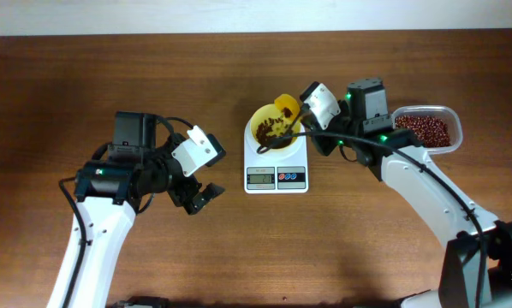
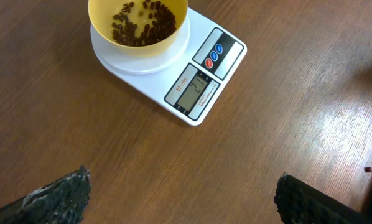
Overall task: Scoop item into bowl and weigh 50g on scale
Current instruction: 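Tilt the scoop to pour beans into the yellow bowl, then move the empty scoop back to the bean tub with the right gripper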
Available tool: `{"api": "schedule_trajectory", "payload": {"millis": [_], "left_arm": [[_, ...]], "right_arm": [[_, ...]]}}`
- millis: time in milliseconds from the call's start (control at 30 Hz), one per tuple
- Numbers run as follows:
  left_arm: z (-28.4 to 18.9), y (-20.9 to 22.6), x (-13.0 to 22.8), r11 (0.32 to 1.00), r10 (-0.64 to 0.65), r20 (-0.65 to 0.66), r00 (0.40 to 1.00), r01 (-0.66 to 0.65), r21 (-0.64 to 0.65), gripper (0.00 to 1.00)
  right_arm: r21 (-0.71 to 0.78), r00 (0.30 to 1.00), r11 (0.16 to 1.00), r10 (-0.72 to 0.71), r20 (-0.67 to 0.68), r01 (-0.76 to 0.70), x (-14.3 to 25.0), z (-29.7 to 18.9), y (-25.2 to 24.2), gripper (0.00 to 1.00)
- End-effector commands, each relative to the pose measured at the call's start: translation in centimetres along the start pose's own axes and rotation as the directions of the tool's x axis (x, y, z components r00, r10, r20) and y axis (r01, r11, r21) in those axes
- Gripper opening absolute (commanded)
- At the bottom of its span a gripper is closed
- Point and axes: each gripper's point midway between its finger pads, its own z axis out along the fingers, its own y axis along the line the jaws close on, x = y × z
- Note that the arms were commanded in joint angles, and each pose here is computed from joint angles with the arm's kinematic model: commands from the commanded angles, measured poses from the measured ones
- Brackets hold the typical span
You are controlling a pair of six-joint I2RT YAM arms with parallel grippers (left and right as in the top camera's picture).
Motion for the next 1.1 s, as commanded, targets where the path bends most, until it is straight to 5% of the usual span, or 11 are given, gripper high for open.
{"api": "schedule_trajectory", "payload": {"millis": [0,333,533,600,700,867,933,1067], "left_arm": [[0.1,0.0,0.3,1.000,0.004,-0.003,1.000,-0.004,0.004,0.99],[0.1,0.0,0.3,1.000,0.005,-0.003,1.000,-0.005,0.003,0.99],[0.1,0.0,0.3,1.000,0.004,-0.003,1.000,-0.004,0.003,0.99],[0.1,0.0,0.3,1.000,0.004,-0.003,1.000,-0.004,0.004,0.99],[0.1,0.0,0.3,1.000,0.005,-0.003,1.000,-0.005,0.004,0.99],[0.1,0.0,0.3,1.000,0.005,-0.003,1.000,-0.005,0.004,0.99],[0.1,0.0,0.3,1.000,0.005,-0.003,1.000,-0.005,0.003,0.99],[0.1,0.0,0.3,1.000,0.005,-0.003,1.000,-0.005,0.004,0.99]], "right_arm": [[0.050,0.998,0.997,-0.061,0.004,0.061,-1.6,-0.5,1.0,0.04],[0.078,0.997,0.994,-0.081,0.006,0.080,-2.4,-1.4,1.4,0.04],[0.151,0.981,0.982,-0.132,0.139,0.111,-6.8,-6.7,1.6,0.04],[0.342,0.986,0.935,-0.133,0.103,0.090,-7.1,-9.3,-1.2,0.04],[0.551,0.997,0.831,-0.083,0.002,0.068,-5.4,-11.0,-5.0,0.04],[0.620,0.987,0.783,0.132,-0.090,-0.048,0.3,-13.0,-8.5,0.04],[0.690,0.943,0.698,0.326,-0.071,-0.190,4.4,-15.7,-11.6,0.04],[0.719,0.845,0.660,0.496,-0.199,-0.218,11.0,-18.4,-11.7,0.04]]}}
